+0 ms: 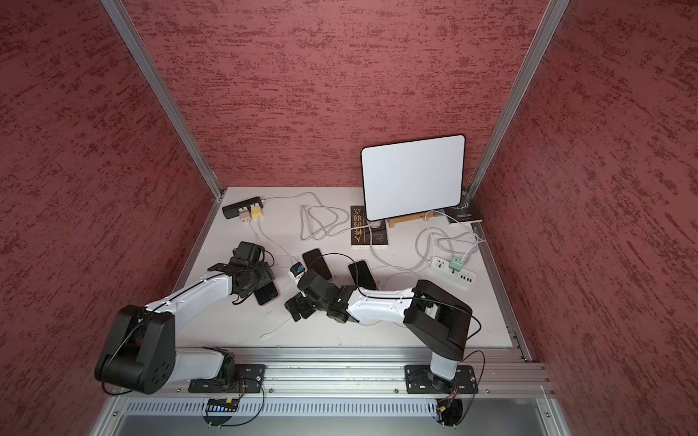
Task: Unplug the charging cable from the phone
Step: Place the phone at the center of the board.
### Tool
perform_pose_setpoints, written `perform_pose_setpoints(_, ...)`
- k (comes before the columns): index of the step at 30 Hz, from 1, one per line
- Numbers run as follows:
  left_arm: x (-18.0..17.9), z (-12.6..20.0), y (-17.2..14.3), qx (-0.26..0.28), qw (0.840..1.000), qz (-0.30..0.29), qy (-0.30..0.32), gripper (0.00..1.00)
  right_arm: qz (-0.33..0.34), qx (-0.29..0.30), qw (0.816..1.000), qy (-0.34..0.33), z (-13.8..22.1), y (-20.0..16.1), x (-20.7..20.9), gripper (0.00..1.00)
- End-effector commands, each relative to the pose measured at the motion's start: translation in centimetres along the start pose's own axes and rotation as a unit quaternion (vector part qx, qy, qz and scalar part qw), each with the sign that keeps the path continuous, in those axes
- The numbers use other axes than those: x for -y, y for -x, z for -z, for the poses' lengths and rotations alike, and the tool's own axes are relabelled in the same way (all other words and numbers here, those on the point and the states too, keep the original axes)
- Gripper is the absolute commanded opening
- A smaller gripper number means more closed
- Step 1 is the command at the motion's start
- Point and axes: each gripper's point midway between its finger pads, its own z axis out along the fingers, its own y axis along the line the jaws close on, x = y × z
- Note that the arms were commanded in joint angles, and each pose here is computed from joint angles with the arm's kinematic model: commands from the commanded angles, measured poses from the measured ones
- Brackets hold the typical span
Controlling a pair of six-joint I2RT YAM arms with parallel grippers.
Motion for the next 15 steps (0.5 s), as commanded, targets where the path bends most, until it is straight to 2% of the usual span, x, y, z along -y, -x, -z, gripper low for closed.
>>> perform_pose_setpoints(1,0.7,-0.4,0.8,0.012,1.0,0.006,-0.016,0.45,-0.019,0.018,0.999,-0.046,2.0,1.5,2.4,0.97)
perform_pose_setpoints(9,0.9,-0.5,1.0,0.015,1.0,-0.001,-0.019,0.78,-0.03,0.025,0.992,-0.116,5.7,3.4,7.5,0.99)
perform_pose_setpoints(15,1.5,0.6,2.6,0.041,0.999,-0.014,-0.026,0.97,-0.046,0.029,0.984,-0.168,8.7,4.4,12.3,0.99)
